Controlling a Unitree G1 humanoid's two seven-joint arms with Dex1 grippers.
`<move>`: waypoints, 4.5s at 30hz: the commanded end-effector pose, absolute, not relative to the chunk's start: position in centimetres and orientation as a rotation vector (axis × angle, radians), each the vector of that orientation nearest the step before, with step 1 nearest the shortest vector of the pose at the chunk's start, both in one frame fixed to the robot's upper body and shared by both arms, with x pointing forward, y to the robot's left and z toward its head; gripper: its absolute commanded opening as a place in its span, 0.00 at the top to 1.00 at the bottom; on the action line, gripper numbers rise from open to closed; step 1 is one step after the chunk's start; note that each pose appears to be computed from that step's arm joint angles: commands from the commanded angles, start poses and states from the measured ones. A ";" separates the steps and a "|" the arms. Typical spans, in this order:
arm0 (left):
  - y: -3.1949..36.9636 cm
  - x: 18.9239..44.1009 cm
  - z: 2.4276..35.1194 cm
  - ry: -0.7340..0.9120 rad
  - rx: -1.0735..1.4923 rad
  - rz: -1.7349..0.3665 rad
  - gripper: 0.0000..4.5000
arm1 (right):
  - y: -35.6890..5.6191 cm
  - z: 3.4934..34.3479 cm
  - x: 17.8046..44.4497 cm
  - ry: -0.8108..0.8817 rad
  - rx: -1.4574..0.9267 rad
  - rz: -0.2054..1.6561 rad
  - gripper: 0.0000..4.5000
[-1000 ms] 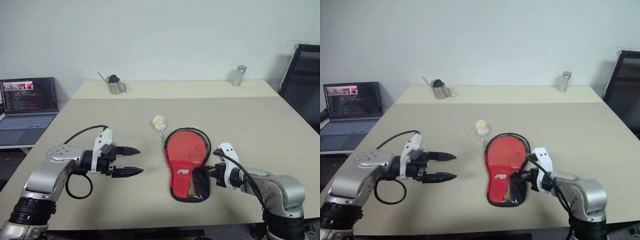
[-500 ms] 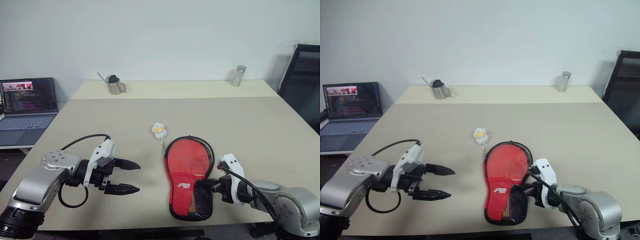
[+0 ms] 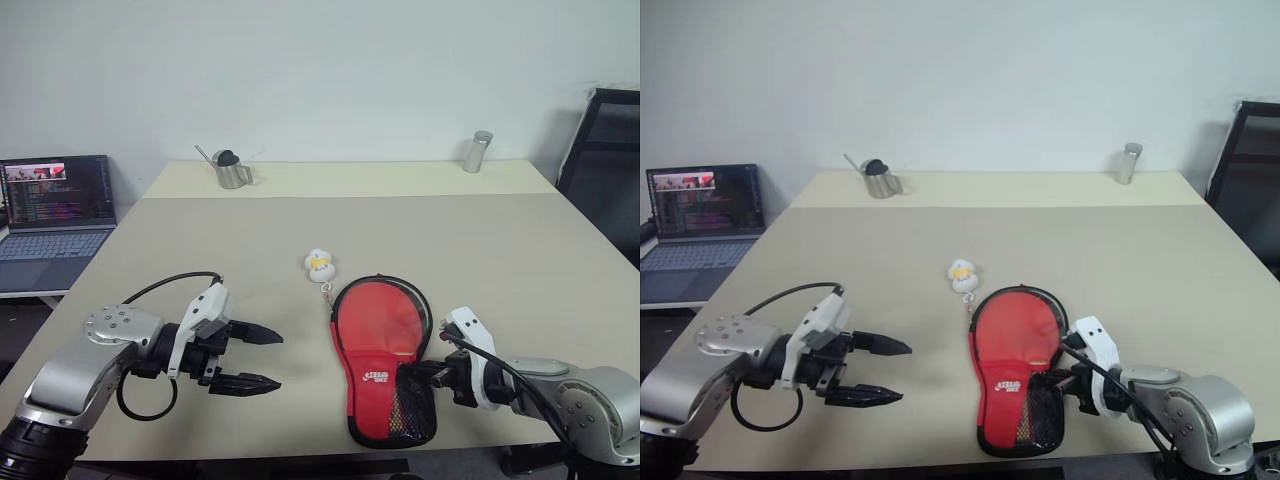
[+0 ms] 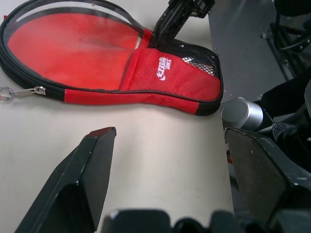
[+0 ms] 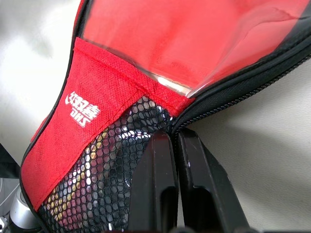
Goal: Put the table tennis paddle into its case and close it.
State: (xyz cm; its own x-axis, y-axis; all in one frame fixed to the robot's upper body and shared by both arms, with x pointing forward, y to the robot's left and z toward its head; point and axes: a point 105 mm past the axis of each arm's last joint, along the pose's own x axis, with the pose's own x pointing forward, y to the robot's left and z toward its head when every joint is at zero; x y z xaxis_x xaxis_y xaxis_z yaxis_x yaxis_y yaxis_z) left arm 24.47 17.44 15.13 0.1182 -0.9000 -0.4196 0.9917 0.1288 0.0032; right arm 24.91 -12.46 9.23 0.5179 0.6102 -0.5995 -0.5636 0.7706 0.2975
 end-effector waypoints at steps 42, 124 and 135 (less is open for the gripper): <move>15.4 38.8 16.8 0.143 0.234 -0.812 0.00 | -8.4 13.8 29.8 0.241 -0.113 0.792 0.00; -0.2 45.1 19.1 -0.086 0.824 -0.846 0.98 | -8.1 5.6 28.1 0.538 -0.322 0.651 0.00; -5.2 43.2 19.9 -0.246 0.978 -0.915 0.98 | -7.1 5.3 27.5 0.544 -0.302 0.644 0.00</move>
State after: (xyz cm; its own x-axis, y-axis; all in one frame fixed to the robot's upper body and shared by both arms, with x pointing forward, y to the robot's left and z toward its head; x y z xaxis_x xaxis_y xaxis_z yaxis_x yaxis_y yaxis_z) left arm 43.92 -2.90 16.83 0.6492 -0.7037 -0.2885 0.6173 0.2659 0.7404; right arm 28.69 -6.98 8.45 0.7308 0.5169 -0.4459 -0.6270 0.7666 -0.1389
